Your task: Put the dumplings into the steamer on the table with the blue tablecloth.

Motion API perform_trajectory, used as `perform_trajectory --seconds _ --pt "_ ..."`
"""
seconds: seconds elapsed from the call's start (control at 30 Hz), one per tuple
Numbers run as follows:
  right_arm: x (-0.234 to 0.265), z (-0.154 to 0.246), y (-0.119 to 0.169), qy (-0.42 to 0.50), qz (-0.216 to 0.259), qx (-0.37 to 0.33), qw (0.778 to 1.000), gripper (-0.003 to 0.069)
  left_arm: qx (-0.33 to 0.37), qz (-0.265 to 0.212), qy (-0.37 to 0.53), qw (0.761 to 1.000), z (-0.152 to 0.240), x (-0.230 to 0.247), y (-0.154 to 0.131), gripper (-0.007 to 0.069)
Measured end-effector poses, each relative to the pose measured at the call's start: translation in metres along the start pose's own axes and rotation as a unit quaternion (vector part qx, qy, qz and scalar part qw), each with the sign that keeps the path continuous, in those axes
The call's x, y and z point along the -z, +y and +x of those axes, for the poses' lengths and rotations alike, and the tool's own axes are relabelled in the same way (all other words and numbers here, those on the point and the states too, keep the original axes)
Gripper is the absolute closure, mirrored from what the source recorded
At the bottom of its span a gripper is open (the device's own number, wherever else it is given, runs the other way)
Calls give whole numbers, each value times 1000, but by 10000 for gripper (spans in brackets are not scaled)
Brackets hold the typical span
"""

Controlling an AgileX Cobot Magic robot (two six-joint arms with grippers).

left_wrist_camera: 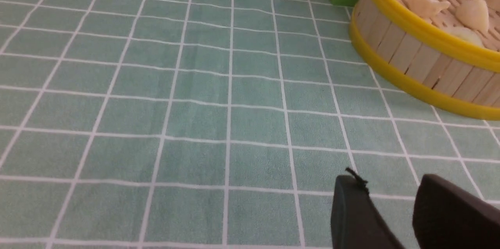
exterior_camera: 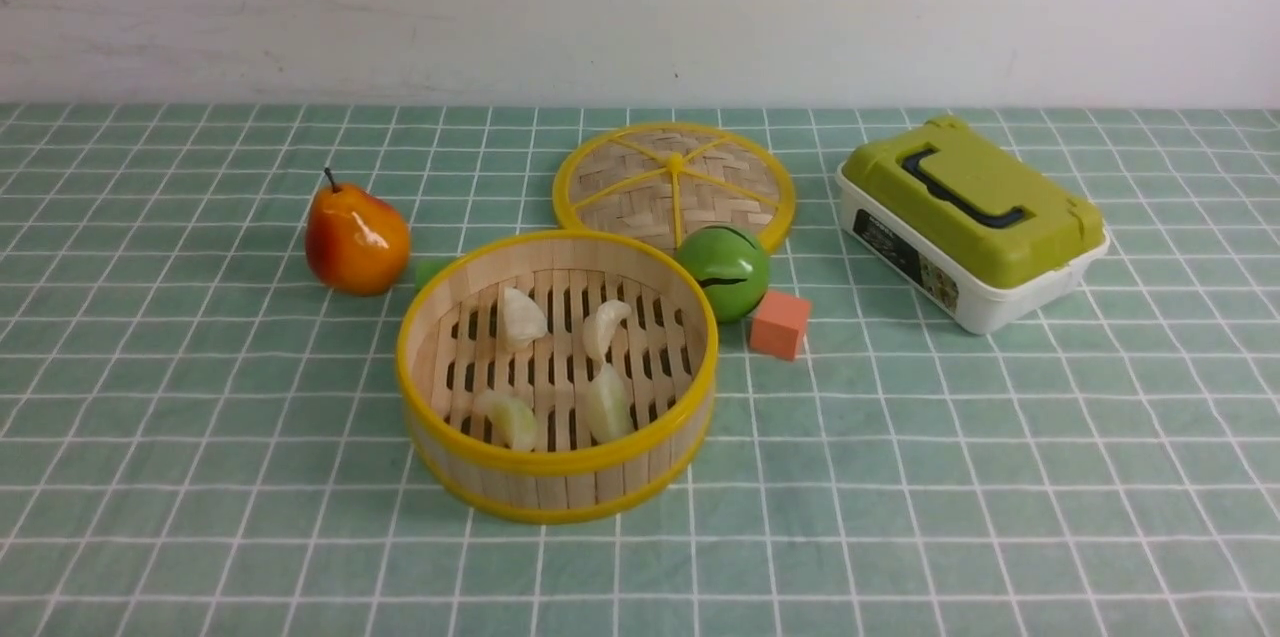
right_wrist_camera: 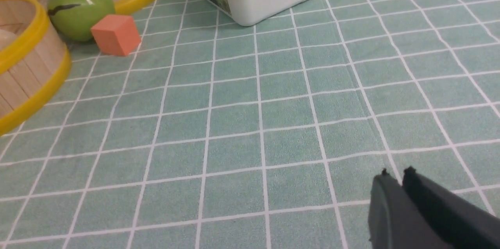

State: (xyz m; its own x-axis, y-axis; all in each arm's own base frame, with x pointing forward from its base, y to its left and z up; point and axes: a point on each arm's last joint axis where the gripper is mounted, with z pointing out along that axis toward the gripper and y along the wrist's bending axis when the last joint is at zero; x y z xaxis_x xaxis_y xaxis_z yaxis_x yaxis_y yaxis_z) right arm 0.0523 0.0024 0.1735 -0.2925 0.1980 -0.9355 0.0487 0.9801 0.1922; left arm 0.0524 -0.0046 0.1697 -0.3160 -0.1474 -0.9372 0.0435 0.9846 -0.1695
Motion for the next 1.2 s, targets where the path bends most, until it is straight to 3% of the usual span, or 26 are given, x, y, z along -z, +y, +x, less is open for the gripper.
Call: perform_trajectory --seconds 0.3,0.37,0.53,1.2 --pt "0 0 0 0 0 0 1000 598 -6 -2 0 1000 0 0 0 412" --pt "0 0 0 1 0 0 1000 596 0 -2 1 1000 0 0 0 447" --pt "0 0 0 1 0 0 1000 587 43 0 3 999 1 0 0 640" --pt "0 0 0 1 0 -2 1000 573 51 0 4 999 1 0 0 639"
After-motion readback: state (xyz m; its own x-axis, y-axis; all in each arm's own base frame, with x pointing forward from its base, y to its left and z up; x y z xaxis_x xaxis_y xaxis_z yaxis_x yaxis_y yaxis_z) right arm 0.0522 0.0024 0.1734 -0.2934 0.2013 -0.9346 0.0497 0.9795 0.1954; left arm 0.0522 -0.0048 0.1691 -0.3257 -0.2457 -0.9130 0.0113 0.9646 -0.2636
